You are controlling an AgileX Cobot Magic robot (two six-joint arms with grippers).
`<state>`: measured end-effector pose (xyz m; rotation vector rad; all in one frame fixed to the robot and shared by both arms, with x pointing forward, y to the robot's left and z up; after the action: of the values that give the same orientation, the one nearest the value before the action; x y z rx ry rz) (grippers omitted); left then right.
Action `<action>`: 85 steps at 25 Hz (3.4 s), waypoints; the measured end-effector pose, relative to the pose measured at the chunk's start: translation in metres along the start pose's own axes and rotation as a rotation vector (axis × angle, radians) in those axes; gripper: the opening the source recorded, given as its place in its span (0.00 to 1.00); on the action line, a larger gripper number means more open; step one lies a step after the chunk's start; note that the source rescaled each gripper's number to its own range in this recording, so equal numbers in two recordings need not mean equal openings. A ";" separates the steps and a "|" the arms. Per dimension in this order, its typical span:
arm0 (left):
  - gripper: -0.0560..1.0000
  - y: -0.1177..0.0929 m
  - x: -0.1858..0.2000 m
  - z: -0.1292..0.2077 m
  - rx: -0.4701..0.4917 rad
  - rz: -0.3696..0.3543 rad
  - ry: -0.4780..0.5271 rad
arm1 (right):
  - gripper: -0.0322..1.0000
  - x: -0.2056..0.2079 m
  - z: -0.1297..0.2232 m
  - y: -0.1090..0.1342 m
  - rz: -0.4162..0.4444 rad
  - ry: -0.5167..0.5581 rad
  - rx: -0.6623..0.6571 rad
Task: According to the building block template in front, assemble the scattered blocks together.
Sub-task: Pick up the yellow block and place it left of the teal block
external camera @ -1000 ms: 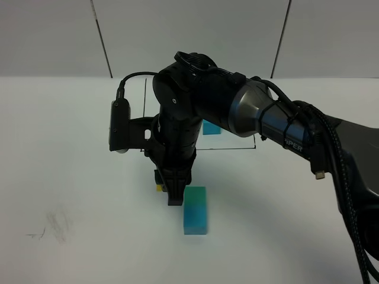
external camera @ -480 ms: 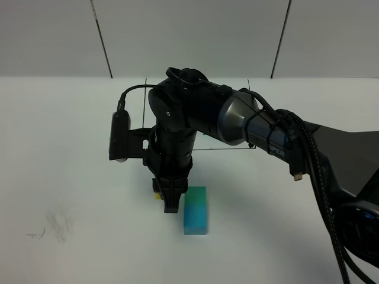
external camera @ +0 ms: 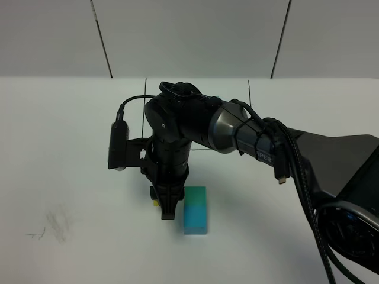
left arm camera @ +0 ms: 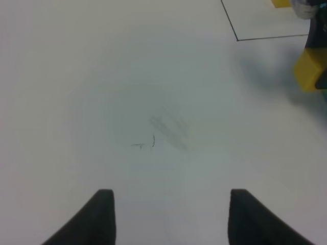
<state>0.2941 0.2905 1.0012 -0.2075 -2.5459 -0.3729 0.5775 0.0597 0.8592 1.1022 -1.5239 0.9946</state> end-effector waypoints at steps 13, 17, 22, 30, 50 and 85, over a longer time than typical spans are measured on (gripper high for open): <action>0.32 0.000 0.000 0.000 0.000 0.000 0.000 | 0.25 -0.018 0.006 0.001 -0.010 0.040 -0.023; 0.32 0.000 0.000 0.000 0.000 0.000 0.000 | 0.25 -0.017 0.007 -0.001 -0.001 0.046 -0.032; 0.32 0.000 0.000 0.000 0.000 0.000 0.000 | 0.25 -0.018 0.008 -0.001 -0.001 0.048 -0.035; 0.32 0.000 0.000 0.000 0.001 0.000 0.000 | 0.25 -0.030 0.015 0.003 -0.022 0.092 -0.034; 0.32 0.000 0.000 0.000 0.001 0.000 0.000 | 0.25 -0.038 0.021 -0.004 -0.005 0.112 -0.004; 0.32 0.000 0.000 0.000 0.001 0.000 0.000 | 0.26 -0.036 0.019 -0.005 -0.005 0.107 -0.009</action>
<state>0.2941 0.2905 1.0012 -0.2071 -2.5460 -0.3716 0.5818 0.0464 0.8206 1.0296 -1.4373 1.0257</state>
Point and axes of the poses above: a point on each arm's last joint axis where the gripper is mounted, x pointing back along that axis away from the gripper, y along the wrist's bending axis when the last joint is at zero, z = x × y, the point moved 8 cm from there along -x, pointing out along that axis toward the gripper, and after that the axes turned 15 degrees about -x, right-handed, at the moved point
